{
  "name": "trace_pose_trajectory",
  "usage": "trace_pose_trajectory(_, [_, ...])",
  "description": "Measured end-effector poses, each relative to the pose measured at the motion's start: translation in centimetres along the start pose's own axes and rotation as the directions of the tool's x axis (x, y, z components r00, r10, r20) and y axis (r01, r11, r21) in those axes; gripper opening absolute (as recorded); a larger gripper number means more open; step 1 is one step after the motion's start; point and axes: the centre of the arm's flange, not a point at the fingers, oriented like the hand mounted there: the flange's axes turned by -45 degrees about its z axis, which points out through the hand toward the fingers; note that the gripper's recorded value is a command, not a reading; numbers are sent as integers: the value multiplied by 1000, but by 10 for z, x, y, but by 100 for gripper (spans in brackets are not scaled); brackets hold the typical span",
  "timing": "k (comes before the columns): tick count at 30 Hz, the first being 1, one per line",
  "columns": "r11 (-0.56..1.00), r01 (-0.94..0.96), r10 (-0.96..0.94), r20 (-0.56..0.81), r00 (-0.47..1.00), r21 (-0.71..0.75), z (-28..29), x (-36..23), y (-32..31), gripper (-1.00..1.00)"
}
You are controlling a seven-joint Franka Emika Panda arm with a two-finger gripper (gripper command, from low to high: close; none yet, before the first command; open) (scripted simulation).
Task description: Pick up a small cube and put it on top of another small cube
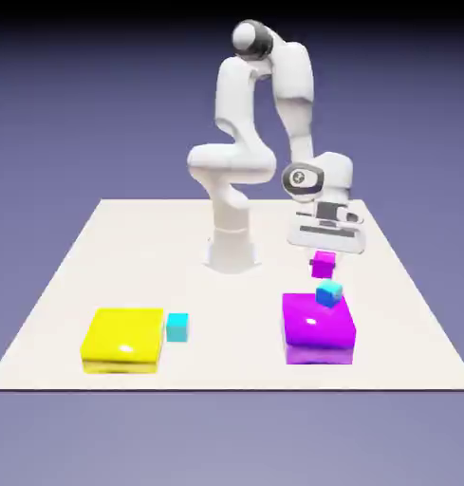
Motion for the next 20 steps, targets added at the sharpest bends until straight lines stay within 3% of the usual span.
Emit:
trace_pose_trajectory(18, [1000,3,-3,-27,1000,-1,55,12,-2,-100])
trace_pose_trajectory(19, [1000,2,-2,-34,999,-1,57,14,-3,100])
trace_pose_trajectory(20, [1000,2,-2,-35,999,-2,57,14,-3,100])
